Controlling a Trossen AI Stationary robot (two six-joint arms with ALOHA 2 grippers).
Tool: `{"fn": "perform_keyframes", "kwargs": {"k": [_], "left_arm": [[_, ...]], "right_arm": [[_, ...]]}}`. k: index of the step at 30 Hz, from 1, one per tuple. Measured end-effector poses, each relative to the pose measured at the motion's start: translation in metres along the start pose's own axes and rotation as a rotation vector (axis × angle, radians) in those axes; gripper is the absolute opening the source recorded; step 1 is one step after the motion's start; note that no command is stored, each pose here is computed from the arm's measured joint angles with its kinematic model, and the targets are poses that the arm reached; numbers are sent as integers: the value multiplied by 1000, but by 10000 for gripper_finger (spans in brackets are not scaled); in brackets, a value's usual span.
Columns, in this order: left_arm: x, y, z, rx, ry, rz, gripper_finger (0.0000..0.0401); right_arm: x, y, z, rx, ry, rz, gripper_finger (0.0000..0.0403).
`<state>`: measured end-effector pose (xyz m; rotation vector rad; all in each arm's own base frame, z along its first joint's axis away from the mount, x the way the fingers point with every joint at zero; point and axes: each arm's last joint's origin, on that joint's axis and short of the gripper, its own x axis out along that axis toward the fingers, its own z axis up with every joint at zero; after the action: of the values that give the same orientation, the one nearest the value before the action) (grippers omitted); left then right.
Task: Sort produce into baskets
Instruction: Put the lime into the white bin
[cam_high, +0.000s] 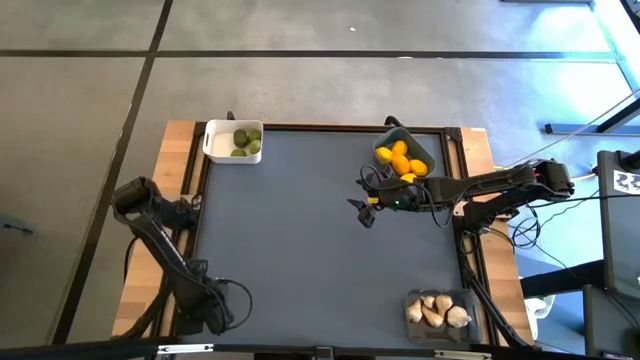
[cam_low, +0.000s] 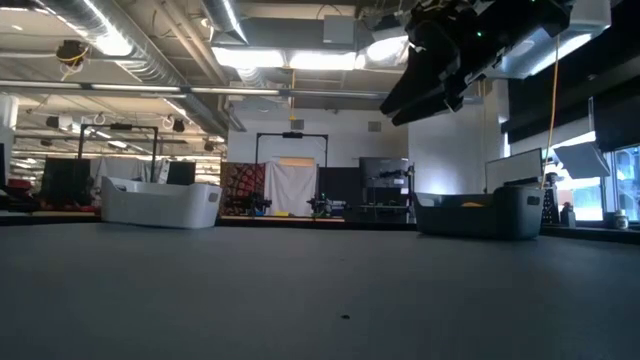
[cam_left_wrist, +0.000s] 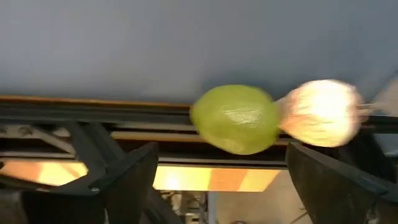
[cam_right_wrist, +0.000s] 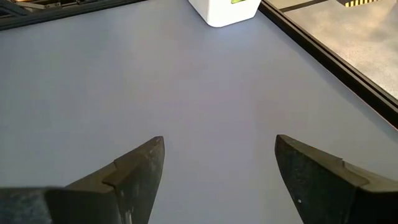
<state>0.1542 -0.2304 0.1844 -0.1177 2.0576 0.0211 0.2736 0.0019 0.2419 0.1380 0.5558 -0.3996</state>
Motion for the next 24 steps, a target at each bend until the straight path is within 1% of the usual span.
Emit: {"fn": "perform_keyframes", "kwargs": {"k": [2, 6, 10, 13, 18, 21, 24], "left_arm": [[7, 0, -3, 2, 9, 16, 340], [18, -3, -5, 29, 8, -12, 323], [25, -1, -5, 20, 7, 0, 312], [30, 0, -5, 32, -2, 3, 310], [37, -1, -1, 82, -44, -22, 310], [43, 4, -1, 71, -51, 5, 310], [48, 7, 1, 65, -56, 3, 309]], "right_arm": [[0, 0, 0, -12, 0, 0, 303], [0, 0, 0, -19, 0, 0, 303], [0, -1, 0, -21, -4, -17, 303], [0, -1, 0, -21, -7, -27, 303], [0, -1, 0, -22, -6, -28, 303], [0, -1, 0, -22, -7, -28, 303], [0, -1, 0, -22, -7, -28, 303]]}}
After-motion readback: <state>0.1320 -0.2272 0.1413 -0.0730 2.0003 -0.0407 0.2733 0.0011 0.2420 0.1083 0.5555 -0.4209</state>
